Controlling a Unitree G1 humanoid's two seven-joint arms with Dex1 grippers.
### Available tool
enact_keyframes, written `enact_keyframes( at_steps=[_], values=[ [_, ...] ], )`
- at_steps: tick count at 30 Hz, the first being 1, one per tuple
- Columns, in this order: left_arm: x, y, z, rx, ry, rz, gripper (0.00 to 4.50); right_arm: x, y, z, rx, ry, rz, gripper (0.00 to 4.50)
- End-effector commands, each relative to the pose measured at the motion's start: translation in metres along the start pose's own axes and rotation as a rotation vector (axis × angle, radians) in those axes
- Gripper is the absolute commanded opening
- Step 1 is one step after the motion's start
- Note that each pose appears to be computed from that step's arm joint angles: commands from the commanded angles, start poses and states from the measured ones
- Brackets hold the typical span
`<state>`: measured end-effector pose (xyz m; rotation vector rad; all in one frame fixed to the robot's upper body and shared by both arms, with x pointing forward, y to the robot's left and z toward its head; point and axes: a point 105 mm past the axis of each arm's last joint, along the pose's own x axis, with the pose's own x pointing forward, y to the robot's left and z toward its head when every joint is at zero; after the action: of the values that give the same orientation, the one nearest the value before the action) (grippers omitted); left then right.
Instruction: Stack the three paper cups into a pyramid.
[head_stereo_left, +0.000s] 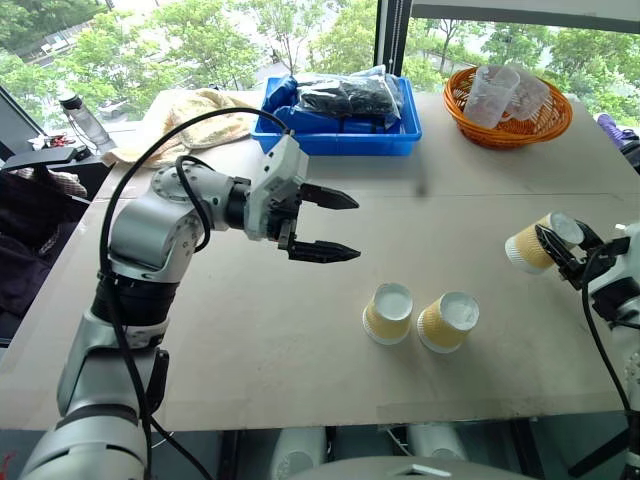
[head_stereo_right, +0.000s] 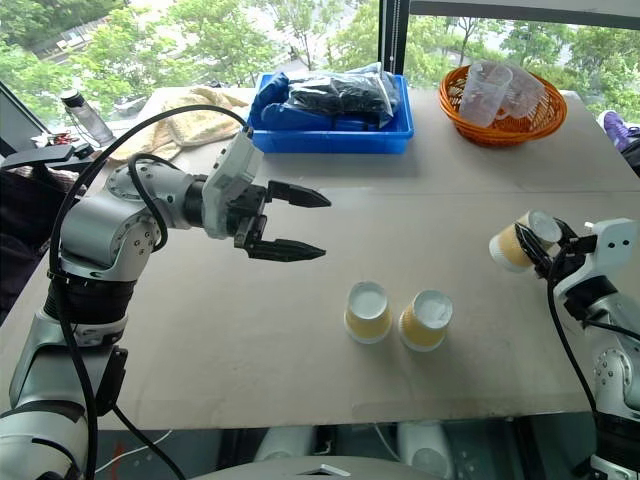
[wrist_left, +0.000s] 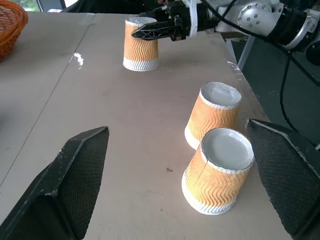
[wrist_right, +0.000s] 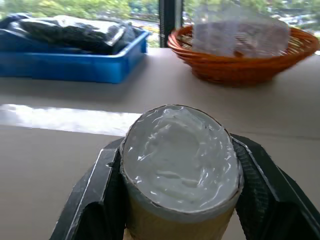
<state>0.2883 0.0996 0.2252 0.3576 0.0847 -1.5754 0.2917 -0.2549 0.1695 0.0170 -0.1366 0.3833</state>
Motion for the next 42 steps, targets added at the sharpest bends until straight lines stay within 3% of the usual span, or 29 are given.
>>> enact_keyframes(
  at_steps=[1,5,12,41,42],
  values=[
    [-0.022,-0.016,0.013,0.095,-0.027,-0.052,4.50,0.000,0.067,0.038,-0.061,-0.014,0.410,2.07],
    [-0.037,-0.028,0.006,0.093,-0.009,-0.101,4.50,-0.009,0.123,0.065,0.000,-0.035,0.734,2.07],
    [-0.034,-0.047,0.000,0.084,0.005,-0.179,4.50,-0.019,0.162,0.053,-0.088,0.025,0.956,2.07],
    [-0.029,-0.042,0.001,0.079,0.018,-0.172,4.50,-0.019,0.139,0.030,-0.173,0.099,0.892,2.07],
    [-0.029,-0.042,0.000,0.077,0.021,-0.168,4.50,-0.020,0.139,0.029,-0.173,0.101,0.895,2.54]
  ],
)
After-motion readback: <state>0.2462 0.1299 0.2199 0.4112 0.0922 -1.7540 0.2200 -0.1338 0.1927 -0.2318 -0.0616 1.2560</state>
